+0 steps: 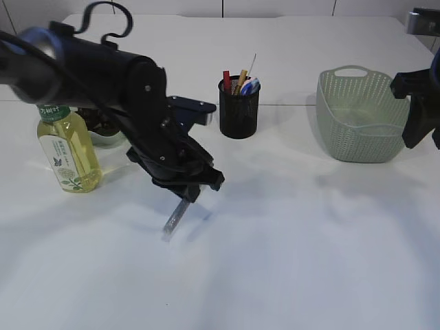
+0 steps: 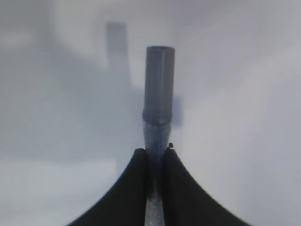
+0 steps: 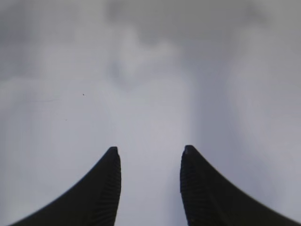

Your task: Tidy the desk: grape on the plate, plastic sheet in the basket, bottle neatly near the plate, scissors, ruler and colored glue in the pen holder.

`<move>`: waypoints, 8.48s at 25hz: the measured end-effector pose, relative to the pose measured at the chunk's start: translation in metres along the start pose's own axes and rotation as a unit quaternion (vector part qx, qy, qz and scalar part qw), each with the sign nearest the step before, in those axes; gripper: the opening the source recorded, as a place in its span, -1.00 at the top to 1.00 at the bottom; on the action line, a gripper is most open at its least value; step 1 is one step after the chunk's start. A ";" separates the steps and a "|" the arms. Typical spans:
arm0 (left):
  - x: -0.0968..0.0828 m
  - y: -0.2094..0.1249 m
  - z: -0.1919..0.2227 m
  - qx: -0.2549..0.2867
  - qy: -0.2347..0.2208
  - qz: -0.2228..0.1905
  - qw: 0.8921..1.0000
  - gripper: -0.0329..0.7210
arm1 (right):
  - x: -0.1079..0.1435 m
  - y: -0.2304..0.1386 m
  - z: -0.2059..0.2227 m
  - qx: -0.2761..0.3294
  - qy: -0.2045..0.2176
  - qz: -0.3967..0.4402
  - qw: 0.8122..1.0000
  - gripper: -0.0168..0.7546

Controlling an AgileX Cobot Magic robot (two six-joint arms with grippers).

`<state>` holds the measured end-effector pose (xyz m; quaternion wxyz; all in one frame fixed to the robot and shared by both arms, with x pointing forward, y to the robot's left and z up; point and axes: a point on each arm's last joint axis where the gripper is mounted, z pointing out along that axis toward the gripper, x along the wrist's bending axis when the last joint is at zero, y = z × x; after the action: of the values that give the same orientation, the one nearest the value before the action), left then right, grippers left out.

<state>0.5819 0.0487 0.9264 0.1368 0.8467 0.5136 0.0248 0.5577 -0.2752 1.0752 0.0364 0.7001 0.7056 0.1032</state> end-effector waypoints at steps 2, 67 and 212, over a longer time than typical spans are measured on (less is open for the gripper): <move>0.001 -0.004 -0.018 -0.072 -0.005 0.001 0.997 0.82 | 0.000 0.000 0.000 0.000 0.000 0.000 1.000 0.06; 0.037 0.142 0.011 -0.555 -0.005 0.014 0.832 0.81 | 0.000 0.005 0.000 -0.030 0.000 -0.001 1.000 0.06; 0.043 -0.373 -0.255 -0.433 -0.042 0.100 0.895 -0.49 | -0.005 -0.335 -0.051 -0.414 0.008 -0.158 0.897 -0.28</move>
<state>0.2335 0.3014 1.0716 0.5082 0.7506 0.3588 0.2226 0.2194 -0.2846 1.0585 0.3327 0.5002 0.7009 0.3845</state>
